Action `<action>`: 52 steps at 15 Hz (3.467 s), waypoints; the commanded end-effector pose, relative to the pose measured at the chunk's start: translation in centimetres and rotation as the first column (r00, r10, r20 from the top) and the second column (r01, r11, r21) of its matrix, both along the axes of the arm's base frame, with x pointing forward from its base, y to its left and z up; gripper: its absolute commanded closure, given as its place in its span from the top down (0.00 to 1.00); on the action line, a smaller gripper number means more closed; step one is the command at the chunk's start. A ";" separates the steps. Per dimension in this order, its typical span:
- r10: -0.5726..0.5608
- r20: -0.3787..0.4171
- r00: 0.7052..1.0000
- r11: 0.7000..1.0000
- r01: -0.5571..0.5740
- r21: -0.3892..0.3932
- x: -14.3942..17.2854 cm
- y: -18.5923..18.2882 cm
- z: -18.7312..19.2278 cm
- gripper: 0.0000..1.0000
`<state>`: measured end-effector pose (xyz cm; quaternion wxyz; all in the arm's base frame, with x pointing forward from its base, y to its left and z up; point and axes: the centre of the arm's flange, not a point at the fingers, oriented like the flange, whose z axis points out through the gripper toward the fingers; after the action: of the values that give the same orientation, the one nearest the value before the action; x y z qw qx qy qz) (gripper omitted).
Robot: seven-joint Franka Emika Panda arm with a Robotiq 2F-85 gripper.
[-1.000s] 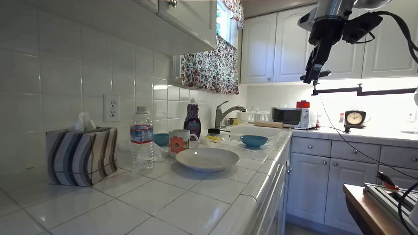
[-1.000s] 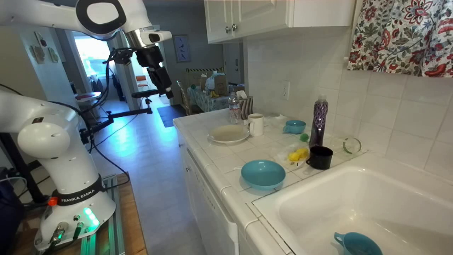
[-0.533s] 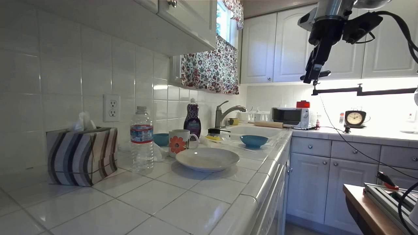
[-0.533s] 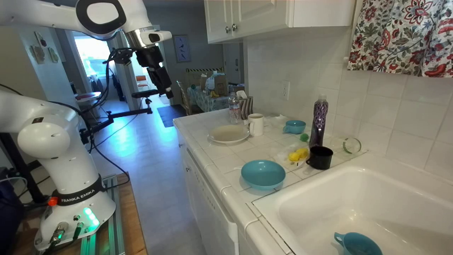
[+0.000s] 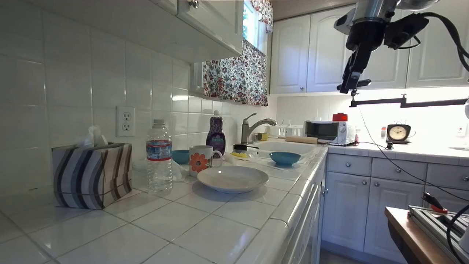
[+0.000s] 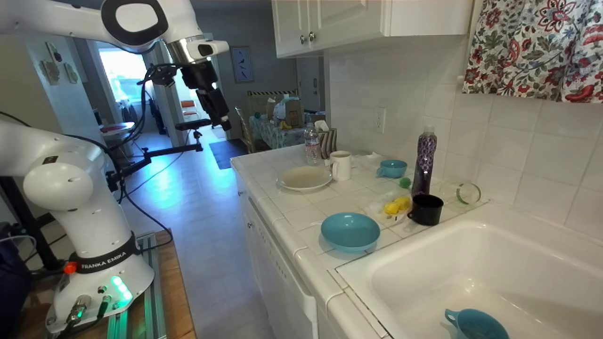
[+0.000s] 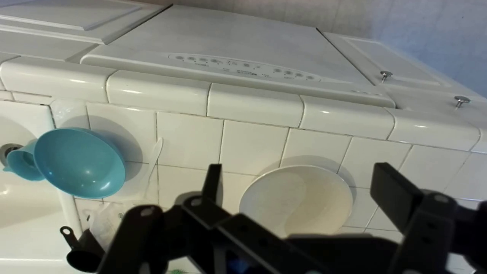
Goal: Place the smaller blue bowl inside the bigger blue bowl
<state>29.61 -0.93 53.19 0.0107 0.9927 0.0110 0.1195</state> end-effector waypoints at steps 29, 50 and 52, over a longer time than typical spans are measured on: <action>0.051 0.187 0.981 0.985 -0.019 -0.169 27.7 -5.3 -7.0 1.00; -0.050 0.255 0.966 0.989 0.084 -0.123 42.2 -10.9 -17.5 1.00; -0.048 0.260 0.964 0.992 0.077 -0.101 43.7 -10.7 -17.9 1.00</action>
<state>69.34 -11.11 35.71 0.0886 0.9658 -0.0156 0.2431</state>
